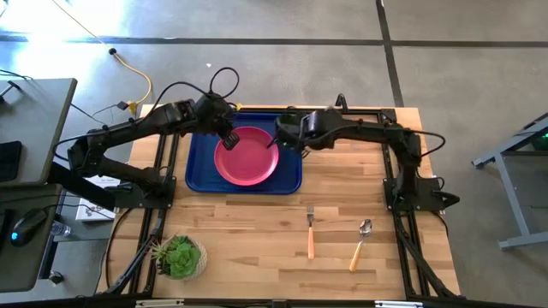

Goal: Pick and place plate/cup/fork/spoon on tray
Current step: Move the blue serving tray to the top center of the table

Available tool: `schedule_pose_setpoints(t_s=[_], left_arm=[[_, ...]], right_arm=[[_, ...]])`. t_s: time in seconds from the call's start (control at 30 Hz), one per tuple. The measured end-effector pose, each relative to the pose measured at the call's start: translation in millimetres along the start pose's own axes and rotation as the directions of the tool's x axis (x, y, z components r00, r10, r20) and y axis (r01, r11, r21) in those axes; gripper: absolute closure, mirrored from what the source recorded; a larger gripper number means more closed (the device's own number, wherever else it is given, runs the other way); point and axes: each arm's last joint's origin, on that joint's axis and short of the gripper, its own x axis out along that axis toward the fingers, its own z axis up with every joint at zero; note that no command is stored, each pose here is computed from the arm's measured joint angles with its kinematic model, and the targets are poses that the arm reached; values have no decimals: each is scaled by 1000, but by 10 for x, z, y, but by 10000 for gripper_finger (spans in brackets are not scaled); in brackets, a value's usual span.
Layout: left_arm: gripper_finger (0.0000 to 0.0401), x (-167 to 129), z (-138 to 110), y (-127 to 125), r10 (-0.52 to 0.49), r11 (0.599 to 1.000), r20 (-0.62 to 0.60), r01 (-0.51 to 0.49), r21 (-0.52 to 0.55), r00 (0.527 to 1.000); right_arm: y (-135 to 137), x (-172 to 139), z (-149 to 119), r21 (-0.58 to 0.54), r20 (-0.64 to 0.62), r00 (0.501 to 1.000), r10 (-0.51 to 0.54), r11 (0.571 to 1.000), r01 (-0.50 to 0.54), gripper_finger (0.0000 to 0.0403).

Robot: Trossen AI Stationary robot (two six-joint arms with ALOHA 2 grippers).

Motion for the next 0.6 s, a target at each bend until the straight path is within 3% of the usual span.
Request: schedule_pose_setpoints(t_s=[0.17,0.27,0.43,0.6], left_arm=[[332,5,3,27,7,1000,0,-7,-8,1000],[332,6,5,35,9,1000,0,-9,-11,1000],[332,6,6,35,9,1000,1,-9,-11,1000],[332,6,6,36,14,1000,2,-14,-11,1000]], right_arm=[[-299,242,-256,46,-99,993,-60,997,64,267],[-456,332,-445,99,-131,990,-44,993,57,267],[-658,421,-694,226,-102,992,70,973,-46,268],[-755,468,-844,339,-27,976,216,921,-195,268]])
